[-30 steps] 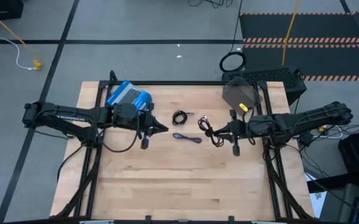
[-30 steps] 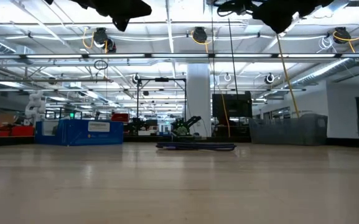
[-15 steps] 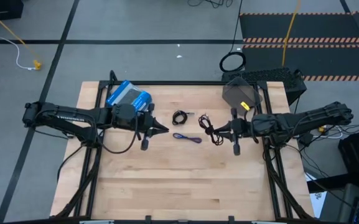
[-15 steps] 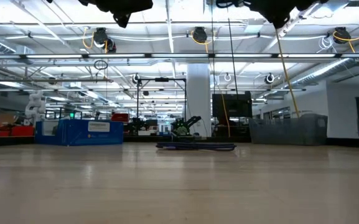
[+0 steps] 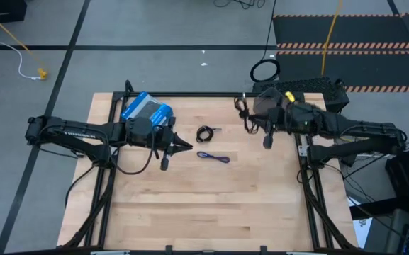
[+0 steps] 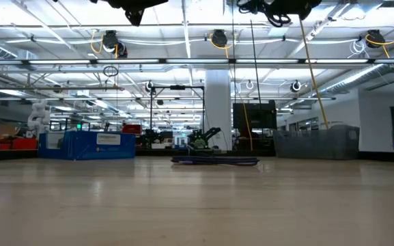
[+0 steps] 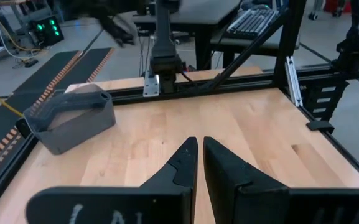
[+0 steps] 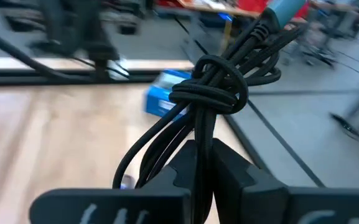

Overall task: Pick and place USB-C Cables
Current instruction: Put the bottom black charger cable into the bin

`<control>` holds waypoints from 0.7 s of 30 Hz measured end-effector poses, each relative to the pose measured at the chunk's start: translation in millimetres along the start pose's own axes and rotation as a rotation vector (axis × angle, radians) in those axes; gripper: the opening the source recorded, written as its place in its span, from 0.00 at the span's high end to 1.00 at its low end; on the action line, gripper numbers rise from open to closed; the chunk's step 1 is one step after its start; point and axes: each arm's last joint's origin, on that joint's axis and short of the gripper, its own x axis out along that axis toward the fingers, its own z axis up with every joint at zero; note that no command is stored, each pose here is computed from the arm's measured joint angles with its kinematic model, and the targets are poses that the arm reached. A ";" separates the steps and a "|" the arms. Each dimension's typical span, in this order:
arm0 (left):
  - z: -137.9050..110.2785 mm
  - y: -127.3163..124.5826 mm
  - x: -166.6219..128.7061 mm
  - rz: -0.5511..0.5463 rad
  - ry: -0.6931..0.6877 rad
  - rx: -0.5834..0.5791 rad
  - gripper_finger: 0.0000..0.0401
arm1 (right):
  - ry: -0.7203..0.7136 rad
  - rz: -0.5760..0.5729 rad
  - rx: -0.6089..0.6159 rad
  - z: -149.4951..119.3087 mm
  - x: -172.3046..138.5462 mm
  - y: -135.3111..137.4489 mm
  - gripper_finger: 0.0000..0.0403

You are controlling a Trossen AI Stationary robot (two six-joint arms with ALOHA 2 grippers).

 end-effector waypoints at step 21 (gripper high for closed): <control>6.7 0.7 -0.2 0.007 -0.069 0.033 0.92 | 0.756 -0.281 0.129 4.1 35.1 -111.9 0.96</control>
